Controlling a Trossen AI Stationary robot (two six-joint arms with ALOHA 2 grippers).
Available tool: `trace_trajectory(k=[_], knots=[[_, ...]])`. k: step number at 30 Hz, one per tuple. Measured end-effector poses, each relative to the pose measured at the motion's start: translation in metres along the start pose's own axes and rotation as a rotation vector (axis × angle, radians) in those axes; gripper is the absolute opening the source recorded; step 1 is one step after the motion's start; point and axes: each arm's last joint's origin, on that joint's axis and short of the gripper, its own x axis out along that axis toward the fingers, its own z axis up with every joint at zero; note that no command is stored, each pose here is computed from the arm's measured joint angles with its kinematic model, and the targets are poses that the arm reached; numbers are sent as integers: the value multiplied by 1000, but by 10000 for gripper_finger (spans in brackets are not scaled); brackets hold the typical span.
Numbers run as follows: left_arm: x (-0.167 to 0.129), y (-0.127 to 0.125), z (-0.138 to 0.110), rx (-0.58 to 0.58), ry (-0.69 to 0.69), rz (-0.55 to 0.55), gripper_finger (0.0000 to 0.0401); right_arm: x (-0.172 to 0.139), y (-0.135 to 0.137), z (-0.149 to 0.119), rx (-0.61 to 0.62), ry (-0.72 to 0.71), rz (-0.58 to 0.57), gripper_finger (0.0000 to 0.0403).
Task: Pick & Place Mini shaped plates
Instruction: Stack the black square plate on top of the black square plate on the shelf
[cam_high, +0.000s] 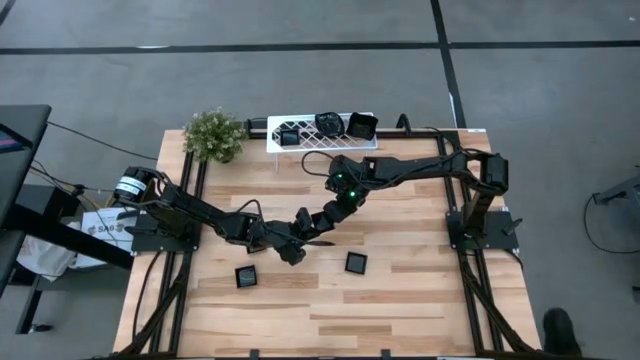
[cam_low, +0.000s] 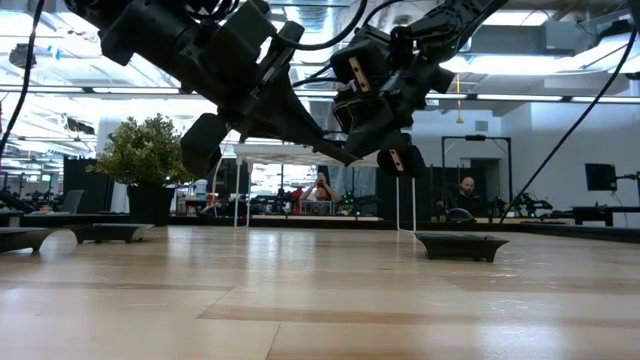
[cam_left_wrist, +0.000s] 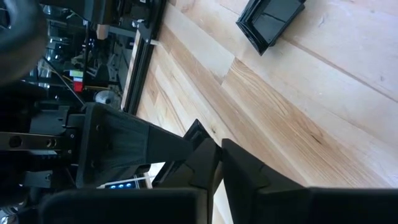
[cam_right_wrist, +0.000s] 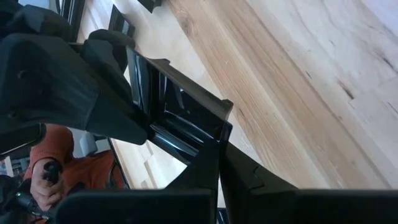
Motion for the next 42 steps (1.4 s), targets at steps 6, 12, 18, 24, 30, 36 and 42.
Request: trace_trajectory(k=[6, 12, 18, 24, 30, 36, 42], knots=[[0, 0, 0, 0, -1, 0, 15, 0, 0, 0, -14, -2, 2, 5], [0, 0, 0, -2, -4, 1, 11, 0, 0, 1, -41, -5, 5, 26], [0, 0, 0, -2, -7, 1, 11, 0, 0, 1, -63, -4, 7, 50], [0, 0, 0, -2, -7, 1, 11, -8, -6, 9, -75, -36, 0, 63], [0, 0, 1, -3, -12, -1, 11, -25, -5, 21, -106, -97, 12, 64], [-1, 0, 2, -3, -8, 1, 11, -45, -4, 15, -116, -107, -51, 64], [-4, 0, 2, 5, 108, 64, 10, -71, 7, 0, -169, -224, -302, 64]])
